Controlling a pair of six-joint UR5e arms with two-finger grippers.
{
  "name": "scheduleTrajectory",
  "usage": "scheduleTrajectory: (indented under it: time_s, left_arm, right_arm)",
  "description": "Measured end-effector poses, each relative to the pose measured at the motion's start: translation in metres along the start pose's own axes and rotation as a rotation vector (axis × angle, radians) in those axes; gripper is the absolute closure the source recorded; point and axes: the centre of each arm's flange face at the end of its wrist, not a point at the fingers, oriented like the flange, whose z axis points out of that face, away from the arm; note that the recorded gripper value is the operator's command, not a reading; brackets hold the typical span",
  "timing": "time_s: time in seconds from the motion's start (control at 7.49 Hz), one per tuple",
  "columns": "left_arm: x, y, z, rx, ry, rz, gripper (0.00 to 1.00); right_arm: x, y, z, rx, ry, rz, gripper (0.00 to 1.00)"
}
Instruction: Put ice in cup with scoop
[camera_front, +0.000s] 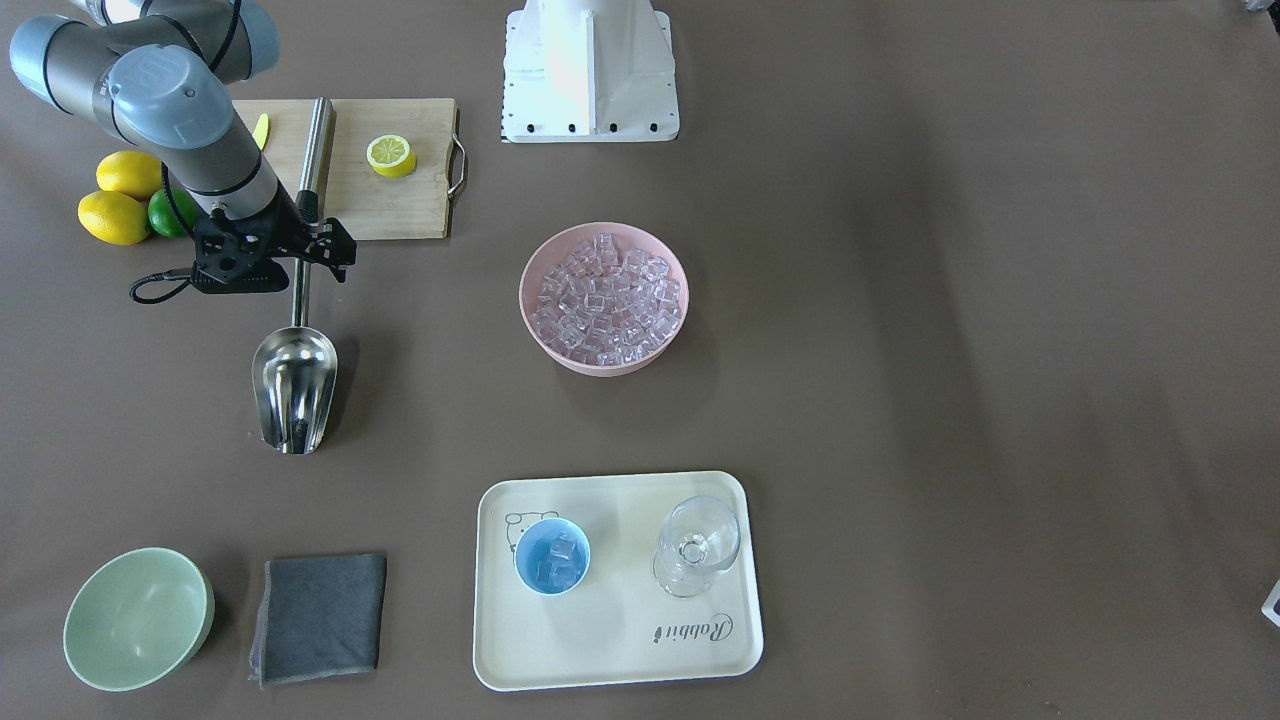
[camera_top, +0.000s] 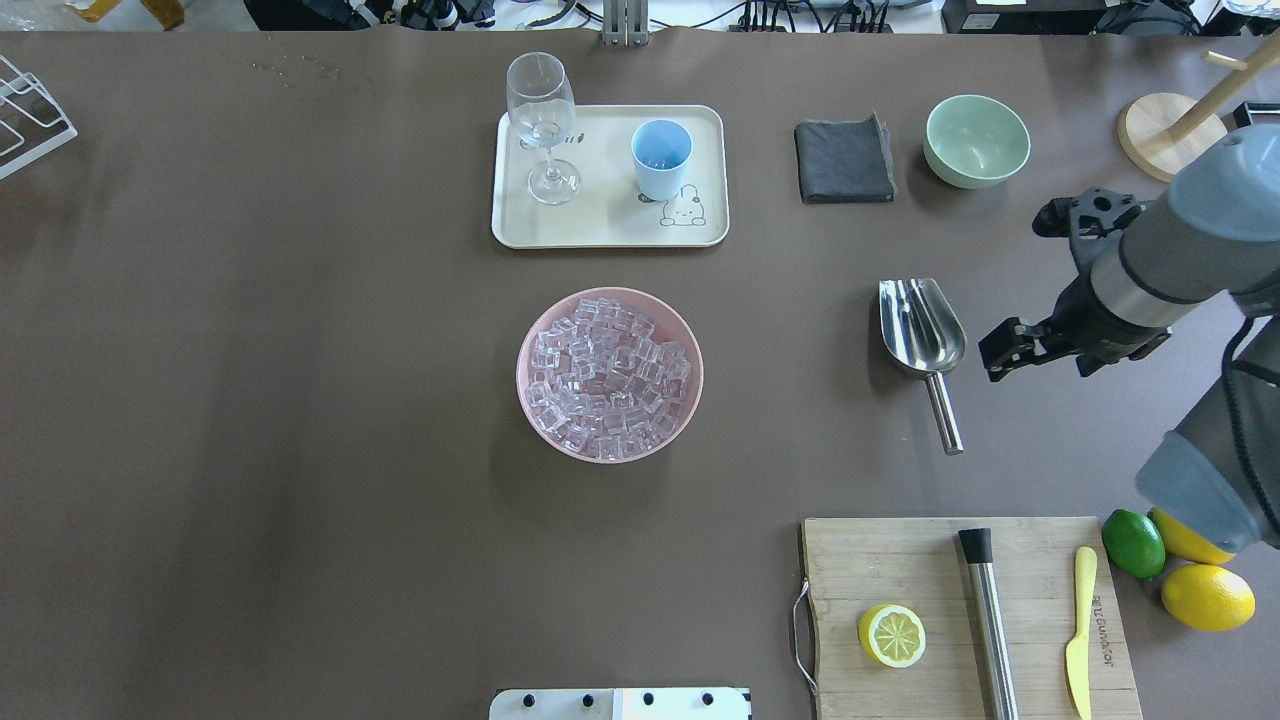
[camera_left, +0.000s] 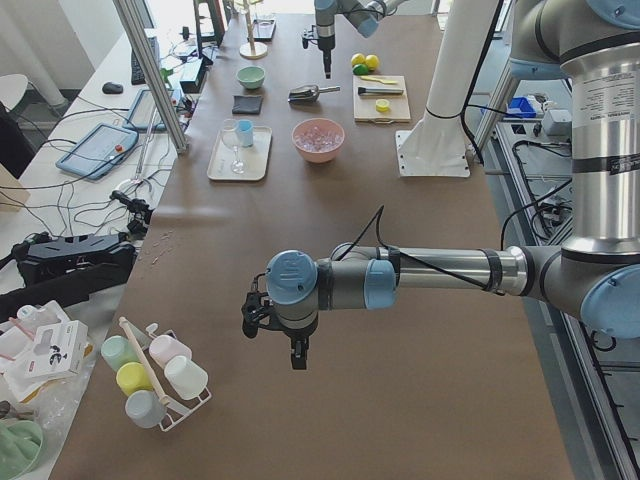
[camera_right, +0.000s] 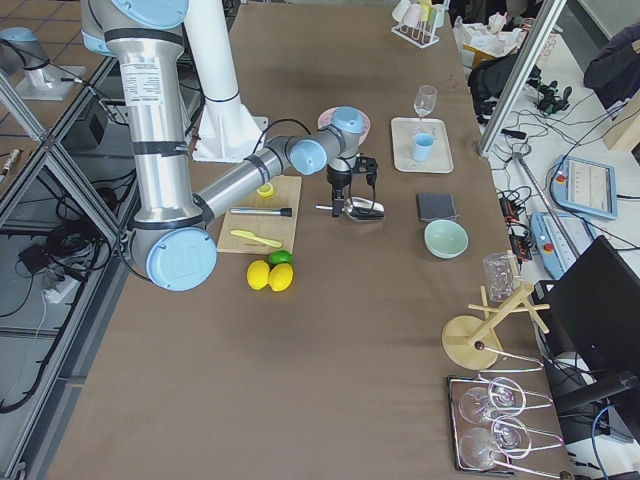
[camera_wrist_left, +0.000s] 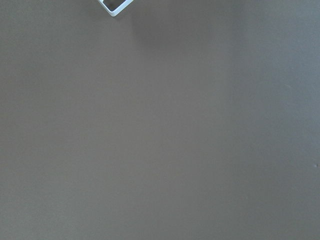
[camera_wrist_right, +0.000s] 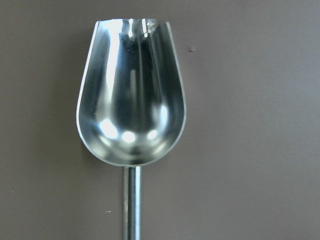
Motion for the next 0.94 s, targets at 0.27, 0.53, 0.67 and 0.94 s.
scheduleTrajectory:
  time_s: [0.27,0.53,0.67,0.94]
  left_arm:
    - [0.0,0.001,0.0,-0.001,0.001,-0.002,0.02]
    - [0.0,0.0,-0.001,0.0,0.001,-0.001,0.02]
    - [0.0,0.0,-0.001,0.001,0.001,-0.002,0.02]
    - [-0.001,0.001,-0.001,0.0,0.001,-0.004,0.02]
  right_arm:
    - [0.076,-0.006,-0.02,0.011,0.042,-0.007,0.0]
    - [0.183,-0.001,-0.034,0.011,0.088,-0.059,0.0]
    - [0.24,0.003,-0.04,0.003,0.088,-0.08,0.0]
    - [0.346,0.021,-0.054,0.01,0.069,-0.106,0.0]
